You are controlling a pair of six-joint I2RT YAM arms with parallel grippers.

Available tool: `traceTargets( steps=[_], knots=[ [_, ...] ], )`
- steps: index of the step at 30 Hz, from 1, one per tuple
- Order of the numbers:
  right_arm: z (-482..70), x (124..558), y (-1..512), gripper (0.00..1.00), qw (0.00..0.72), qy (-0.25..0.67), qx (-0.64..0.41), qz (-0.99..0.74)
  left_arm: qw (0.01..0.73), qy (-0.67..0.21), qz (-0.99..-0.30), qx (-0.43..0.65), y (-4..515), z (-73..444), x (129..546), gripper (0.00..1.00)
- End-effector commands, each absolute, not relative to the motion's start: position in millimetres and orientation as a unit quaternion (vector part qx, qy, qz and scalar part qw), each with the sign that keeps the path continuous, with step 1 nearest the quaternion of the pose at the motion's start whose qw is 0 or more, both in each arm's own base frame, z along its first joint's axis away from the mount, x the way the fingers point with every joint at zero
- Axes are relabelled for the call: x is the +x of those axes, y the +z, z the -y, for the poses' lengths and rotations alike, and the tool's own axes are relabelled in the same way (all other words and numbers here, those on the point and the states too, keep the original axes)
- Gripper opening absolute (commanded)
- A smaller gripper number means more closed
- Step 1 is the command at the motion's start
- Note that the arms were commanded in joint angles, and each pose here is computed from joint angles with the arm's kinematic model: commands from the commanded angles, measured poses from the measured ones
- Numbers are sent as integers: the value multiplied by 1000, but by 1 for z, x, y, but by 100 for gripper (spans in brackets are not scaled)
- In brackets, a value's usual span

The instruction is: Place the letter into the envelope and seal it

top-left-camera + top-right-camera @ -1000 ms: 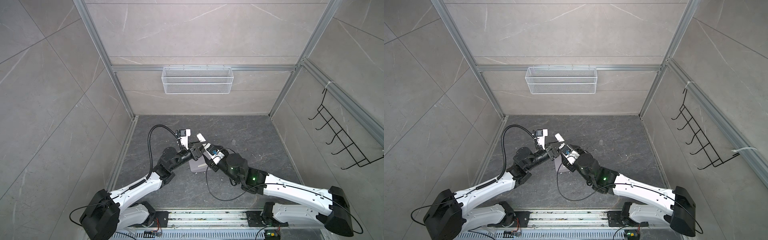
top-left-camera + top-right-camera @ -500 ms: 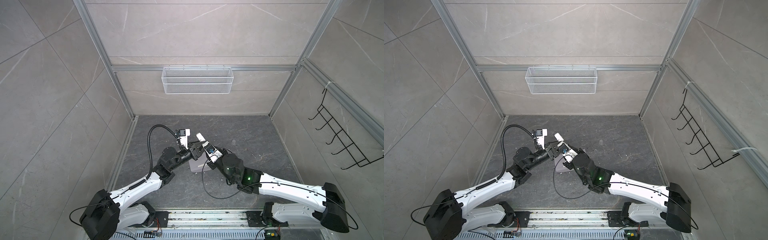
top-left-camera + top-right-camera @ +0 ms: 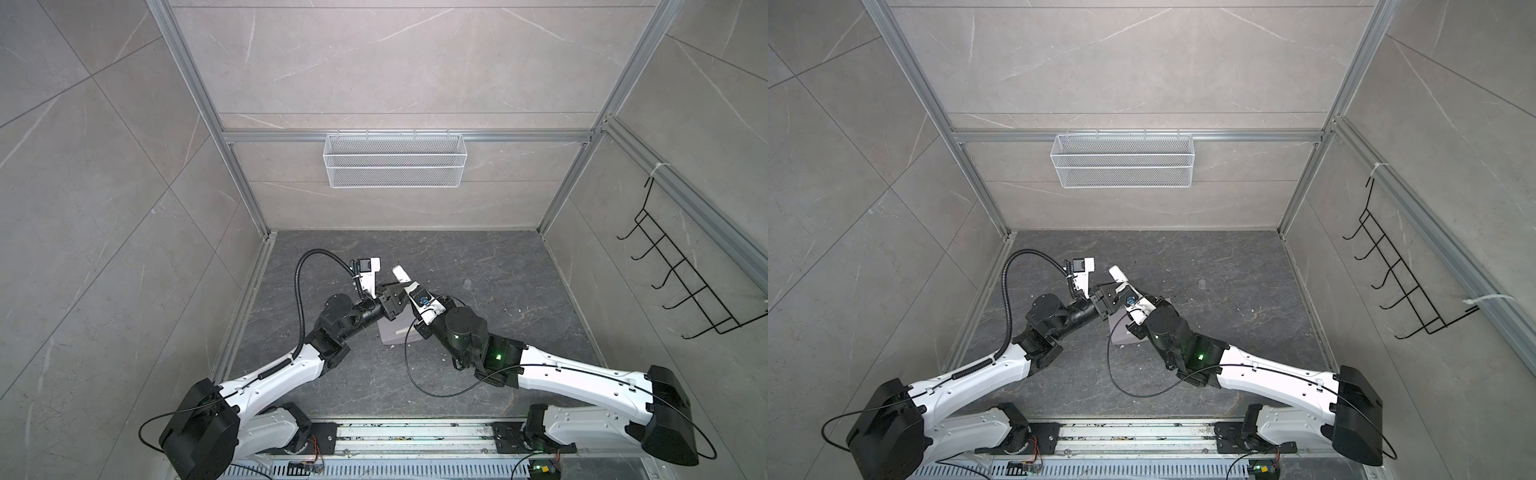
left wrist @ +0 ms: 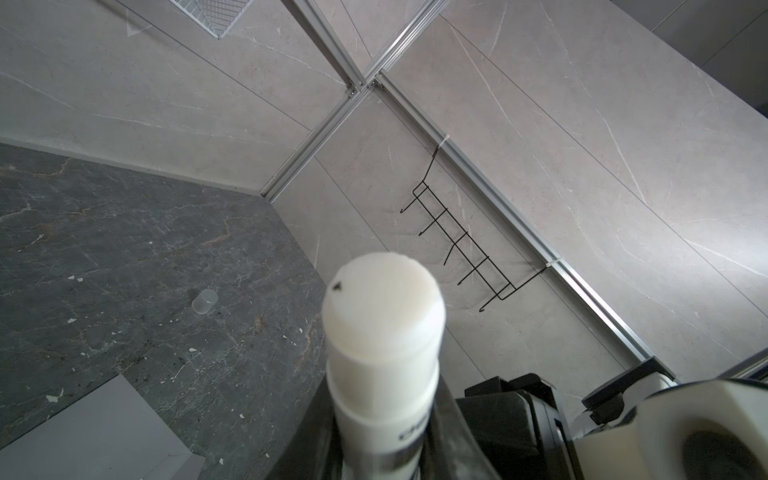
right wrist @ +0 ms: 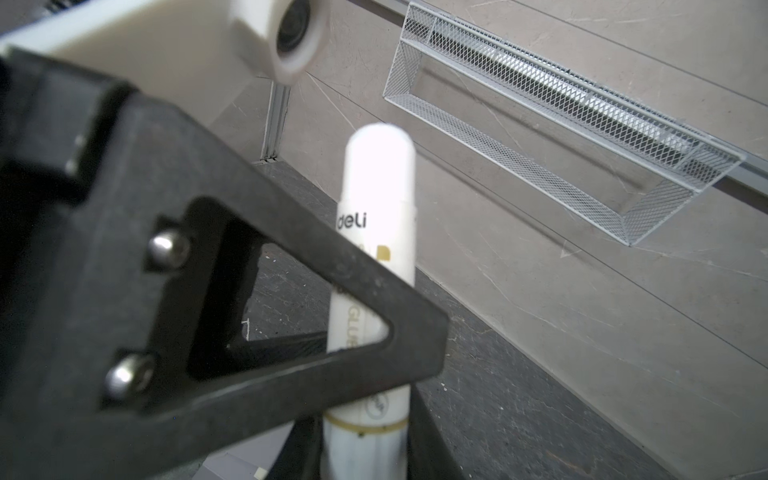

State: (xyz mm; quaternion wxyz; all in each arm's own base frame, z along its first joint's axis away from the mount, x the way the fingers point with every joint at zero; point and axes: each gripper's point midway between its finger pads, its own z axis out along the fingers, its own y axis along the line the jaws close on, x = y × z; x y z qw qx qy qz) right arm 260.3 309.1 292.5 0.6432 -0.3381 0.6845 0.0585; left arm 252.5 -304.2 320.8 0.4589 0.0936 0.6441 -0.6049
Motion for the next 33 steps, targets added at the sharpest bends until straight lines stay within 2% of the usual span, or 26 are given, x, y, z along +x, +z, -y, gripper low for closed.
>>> traceTargets(
  steps=[1, 18, 33],
  knots=[
    [-315, 251, 319, 1, 654, 129, -325, -670, 478, -617, -616, 110, 343, 303, 246, 0],
    [-297, 264, 317, 0, 605, 260, -294, -692, 479, -620, -610, 118, 347, 302, 241, 0],
    [-302, 269, 314, 0, 508, 419, -296, -692, 481, -626, -600, 129, 351, 302, 237, 0]
  ],
)
